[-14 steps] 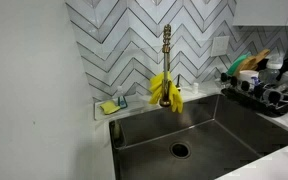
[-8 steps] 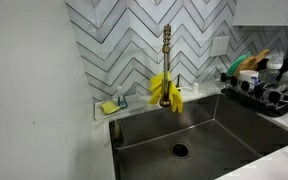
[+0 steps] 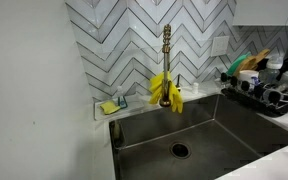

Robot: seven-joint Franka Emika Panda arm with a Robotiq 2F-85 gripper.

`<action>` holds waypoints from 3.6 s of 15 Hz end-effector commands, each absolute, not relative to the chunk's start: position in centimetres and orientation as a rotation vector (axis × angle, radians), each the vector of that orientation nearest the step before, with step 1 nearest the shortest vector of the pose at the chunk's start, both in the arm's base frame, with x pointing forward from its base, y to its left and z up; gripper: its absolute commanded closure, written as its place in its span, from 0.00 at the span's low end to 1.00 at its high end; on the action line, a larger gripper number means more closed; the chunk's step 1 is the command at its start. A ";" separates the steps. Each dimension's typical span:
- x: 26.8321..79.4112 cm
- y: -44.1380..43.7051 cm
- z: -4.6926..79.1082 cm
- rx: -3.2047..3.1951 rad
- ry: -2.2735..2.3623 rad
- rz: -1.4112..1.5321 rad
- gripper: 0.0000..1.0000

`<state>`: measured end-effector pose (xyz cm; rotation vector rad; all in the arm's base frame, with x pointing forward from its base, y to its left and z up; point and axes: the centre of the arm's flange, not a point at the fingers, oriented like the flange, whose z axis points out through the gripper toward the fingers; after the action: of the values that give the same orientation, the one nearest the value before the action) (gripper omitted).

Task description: Flip the silver cup to its side, pick up the silver cup and hang it on the first cup hanger on the dish rack

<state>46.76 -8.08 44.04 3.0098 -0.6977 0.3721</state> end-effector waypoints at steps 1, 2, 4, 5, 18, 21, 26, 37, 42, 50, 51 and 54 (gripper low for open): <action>48.3 -10.9 47.0 2.860 -0.921 0.463 0.00; 48.6 -12.0 47.8 2.814 -0.969 0.490 0.00; 47.8 -11.9 48.0 2.852 -0.925 0.503 0.00; 48.0 -12.3 48.4 2.842 -0.939 0.517 0.00; 49.4 -14.2 46.9 2.847 -0.977 0.464 0.00; 49.9 -16.4 47.2 2.833 -1.008 0.472 0.00; 50.0 -20.0 46.0 2.806 -1.058 0.405 0.00; 48.6 -23.0 43.5 2.895 -1.179 0.208 0.00; 48.9 -23.1 42.6 2.949 -1.269 0.136 0.02; 50.7 -22.7 41.5 2.982 -1.389 0.137 0.10; 50.9 -22.5 41.4 2.989 -1.397 0.136 0.10; 51.4 -21.9 40.7 2.985 -1.405 0.126 0.10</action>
<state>50.65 -22.12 41.45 2.9720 -1.3886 0.1453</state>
